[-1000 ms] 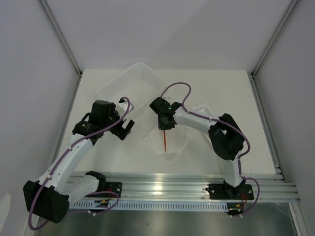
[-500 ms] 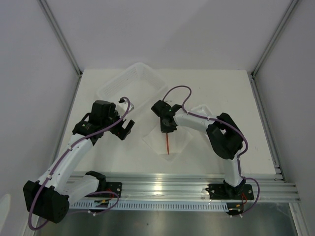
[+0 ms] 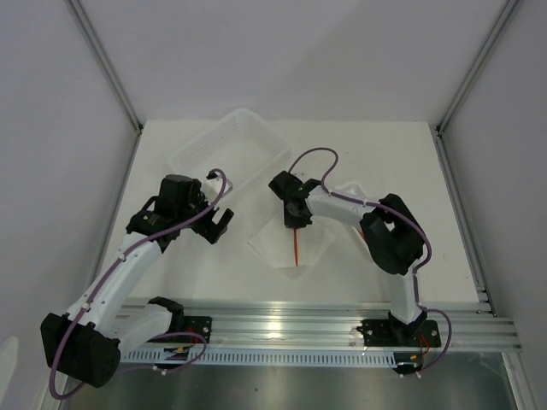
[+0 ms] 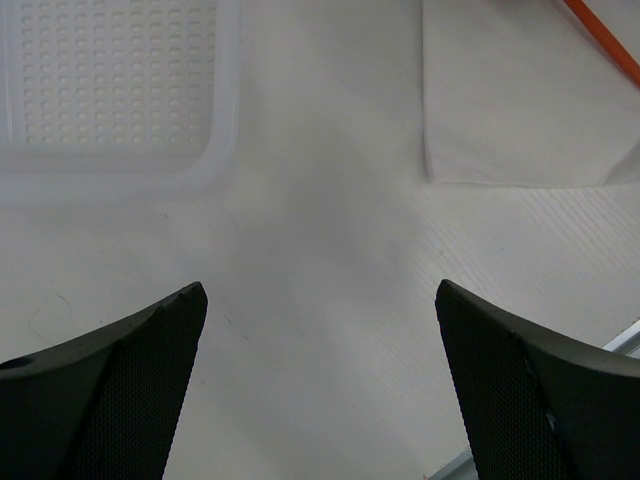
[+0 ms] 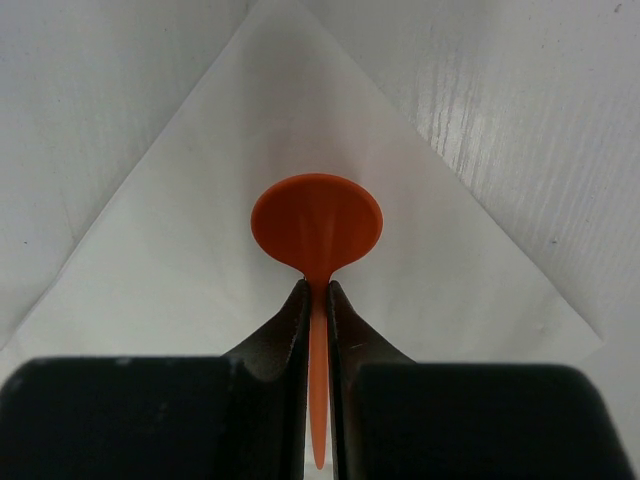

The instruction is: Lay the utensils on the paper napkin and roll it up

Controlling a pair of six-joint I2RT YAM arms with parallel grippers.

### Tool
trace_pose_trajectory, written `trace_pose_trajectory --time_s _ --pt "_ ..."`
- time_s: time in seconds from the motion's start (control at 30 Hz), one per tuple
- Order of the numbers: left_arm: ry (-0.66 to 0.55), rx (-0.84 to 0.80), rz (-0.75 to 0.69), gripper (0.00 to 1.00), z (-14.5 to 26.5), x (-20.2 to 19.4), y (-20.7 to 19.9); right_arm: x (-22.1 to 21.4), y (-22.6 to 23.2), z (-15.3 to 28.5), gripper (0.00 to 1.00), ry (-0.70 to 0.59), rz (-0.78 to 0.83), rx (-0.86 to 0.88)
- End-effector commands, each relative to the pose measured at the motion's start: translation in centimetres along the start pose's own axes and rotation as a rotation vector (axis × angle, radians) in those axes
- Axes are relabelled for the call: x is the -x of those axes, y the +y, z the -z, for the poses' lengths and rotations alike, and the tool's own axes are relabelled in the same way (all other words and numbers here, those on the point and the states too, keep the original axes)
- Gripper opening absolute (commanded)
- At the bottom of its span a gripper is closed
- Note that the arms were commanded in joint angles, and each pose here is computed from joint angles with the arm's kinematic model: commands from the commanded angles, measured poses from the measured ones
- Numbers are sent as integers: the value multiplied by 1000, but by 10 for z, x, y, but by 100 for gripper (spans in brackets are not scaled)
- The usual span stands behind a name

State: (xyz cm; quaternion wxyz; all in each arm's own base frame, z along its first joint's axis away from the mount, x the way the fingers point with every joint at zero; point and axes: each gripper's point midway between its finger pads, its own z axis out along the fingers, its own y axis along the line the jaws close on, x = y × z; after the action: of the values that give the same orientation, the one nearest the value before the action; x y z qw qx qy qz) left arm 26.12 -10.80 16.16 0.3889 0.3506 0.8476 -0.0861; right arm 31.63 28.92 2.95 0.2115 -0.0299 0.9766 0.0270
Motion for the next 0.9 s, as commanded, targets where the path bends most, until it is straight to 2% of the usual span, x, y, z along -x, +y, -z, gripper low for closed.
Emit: trace_pose_trajectory --time_s 0.0,0.57,0.73,0.77,0.87 --pt "-22 -20 9 99 -4 4 -4 -1 0 -3 0 -5 7 -7" --pt "-17 -24 9 100 -5 3 -5 -8 -6 -19 2 34 19 -28" --pt "-14 -25 11 100 -5 3 -5 -7 -8 -19 13 30 17 -38" --pt "-14 -25 13 100 -5 3 -5 -6 -8 -18 17 29 16 -37" --pt "-16 -26 12 100 -5 3 -5 -6 -9 -17 22 31 17 -40"
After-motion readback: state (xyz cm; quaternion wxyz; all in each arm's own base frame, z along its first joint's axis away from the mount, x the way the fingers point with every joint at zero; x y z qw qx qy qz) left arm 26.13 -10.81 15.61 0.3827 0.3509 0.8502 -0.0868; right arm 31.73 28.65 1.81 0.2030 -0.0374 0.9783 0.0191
